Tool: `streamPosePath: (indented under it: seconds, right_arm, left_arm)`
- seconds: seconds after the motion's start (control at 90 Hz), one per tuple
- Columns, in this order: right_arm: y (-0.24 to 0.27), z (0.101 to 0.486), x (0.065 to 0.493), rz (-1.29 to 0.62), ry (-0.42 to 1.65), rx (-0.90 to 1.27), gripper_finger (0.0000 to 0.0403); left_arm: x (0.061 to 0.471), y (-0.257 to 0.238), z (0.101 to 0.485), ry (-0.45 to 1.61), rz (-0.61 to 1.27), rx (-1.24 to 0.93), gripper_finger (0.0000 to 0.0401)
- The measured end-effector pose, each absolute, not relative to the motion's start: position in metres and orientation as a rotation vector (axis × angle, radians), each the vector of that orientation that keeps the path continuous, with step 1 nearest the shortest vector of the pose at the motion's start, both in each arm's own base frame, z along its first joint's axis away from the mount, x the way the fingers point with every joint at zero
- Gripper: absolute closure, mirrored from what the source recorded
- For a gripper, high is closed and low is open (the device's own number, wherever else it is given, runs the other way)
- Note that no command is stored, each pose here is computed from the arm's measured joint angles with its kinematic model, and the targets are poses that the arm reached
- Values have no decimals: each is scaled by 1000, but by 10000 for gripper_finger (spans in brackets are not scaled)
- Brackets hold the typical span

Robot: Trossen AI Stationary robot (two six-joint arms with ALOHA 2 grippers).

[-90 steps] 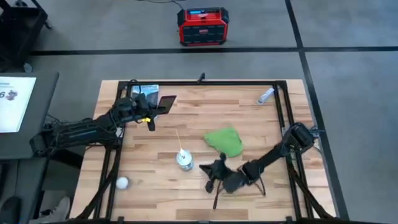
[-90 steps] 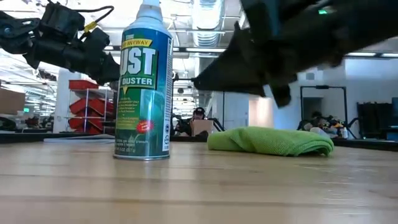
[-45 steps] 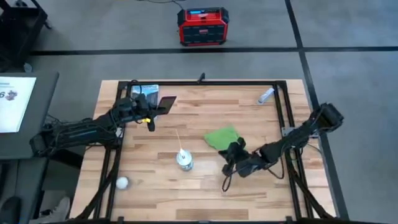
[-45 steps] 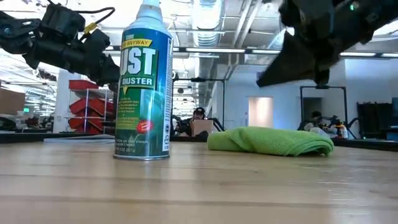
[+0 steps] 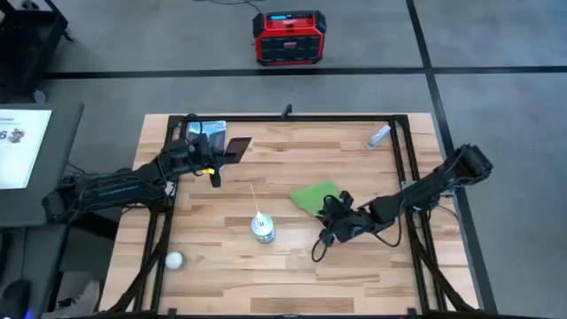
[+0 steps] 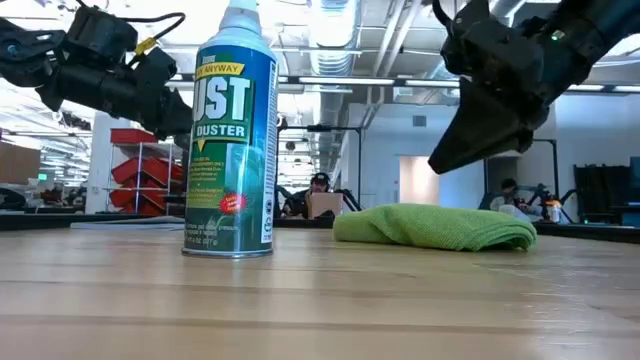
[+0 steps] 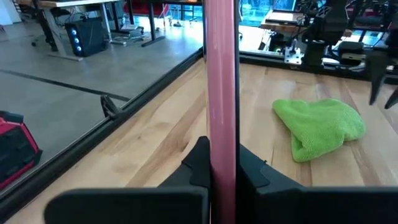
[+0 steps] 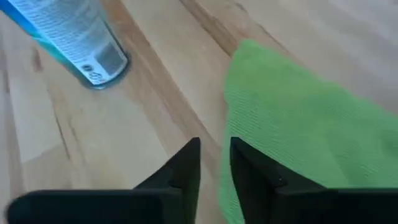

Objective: Apply microfiber cloth
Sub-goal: Wipe the front of the black cellphone with the green microfiber cloth

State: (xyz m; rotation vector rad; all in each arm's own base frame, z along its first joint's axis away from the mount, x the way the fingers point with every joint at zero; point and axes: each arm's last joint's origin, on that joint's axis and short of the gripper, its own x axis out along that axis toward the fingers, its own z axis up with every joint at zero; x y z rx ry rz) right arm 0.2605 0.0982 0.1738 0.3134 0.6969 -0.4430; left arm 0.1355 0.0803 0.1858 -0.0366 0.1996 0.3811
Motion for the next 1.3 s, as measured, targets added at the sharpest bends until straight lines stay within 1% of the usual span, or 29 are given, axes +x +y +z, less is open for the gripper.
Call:
streamPosePath:
  seconds: [0.3,0.5,0.778,0.956,1.1,1.178,1.3]
  right_arm:
    - [98,165,244,-497,853,315,212]
    - [108,163,242,-490,831,290,179]
    - [106,116,259,-579,869,147,168]
    - [104,98,274,-640,751,51,168]
    - [96,89,283,-734,646,-49,168]
    - [89,86,290,-793,582,-46,168]
    - [74,69,303,-846,535,27,170]
  left_arm:
    - [136,80,186,201,381,-36,397]
    - [135,81,186,202,392,-35,396]
    - [135,81,185,206,394,-36,394]
    - [135,81,185,206,395,-36,394]
    - [135,81,185,206,396,-36,393]
    - [135,81,185,206,396,-36,393]
    - [135,81,185,207,396,-36,393]
